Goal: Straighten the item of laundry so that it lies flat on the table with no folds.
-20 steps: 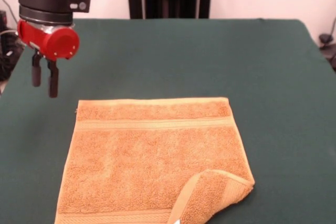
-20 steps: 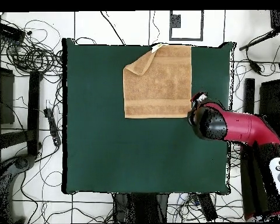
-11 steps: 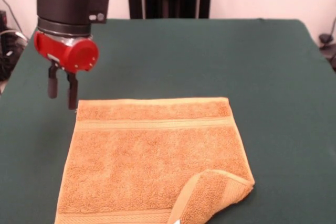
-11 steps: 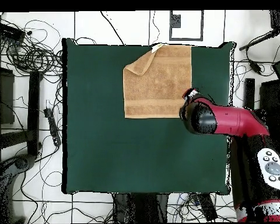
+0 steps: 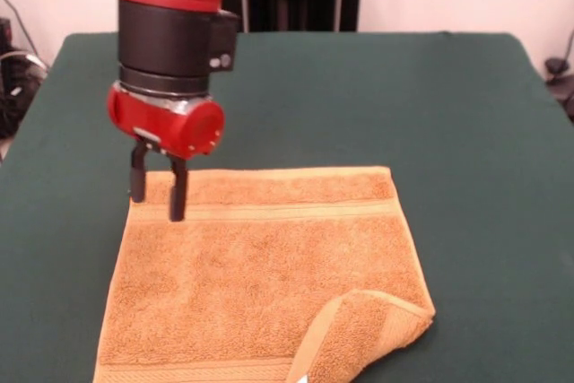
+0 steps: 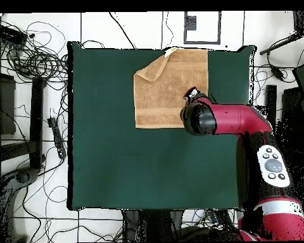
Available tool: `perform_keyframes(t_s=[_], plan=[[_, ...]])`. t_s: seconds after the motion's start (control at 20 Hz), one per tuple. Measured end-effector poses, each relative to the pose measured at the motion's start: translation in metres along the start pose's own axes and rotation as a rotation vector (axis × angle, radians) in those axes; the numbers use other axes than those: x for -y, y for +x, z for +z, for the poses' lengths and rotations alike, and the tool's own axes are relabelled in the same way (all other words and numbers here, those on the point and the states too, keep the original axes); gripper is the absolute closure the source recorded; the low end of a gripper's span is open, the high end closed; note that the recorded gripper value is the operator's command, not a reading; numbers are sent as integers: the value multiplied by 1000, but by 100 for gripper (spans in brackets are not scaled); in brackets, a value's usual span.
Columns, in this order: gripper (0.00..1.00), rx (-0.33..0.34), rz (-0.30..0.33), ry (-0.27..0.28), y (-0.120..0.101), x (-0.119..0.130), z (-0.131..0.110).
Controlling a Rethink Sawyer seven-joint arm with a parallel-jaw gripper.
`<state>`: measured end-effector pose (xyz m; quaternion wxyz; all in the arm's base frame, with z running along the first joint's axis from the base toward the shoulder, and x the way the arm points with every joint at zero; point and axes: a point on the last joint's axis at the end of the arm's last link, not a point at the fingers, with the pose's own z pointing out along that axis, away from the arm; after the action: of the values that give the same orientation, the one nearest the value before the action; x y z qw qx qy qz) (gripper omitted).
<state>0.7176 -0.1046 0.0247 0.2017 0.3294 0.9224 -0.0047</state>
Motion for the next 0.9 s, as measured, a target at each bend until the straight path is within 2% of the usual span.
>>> perform_keyframes(t_s=[0.5,0.9], plan=[[0,-9,-75,-3,31,-42,-3],[0,-17,-114,3,51,-57,-13]])
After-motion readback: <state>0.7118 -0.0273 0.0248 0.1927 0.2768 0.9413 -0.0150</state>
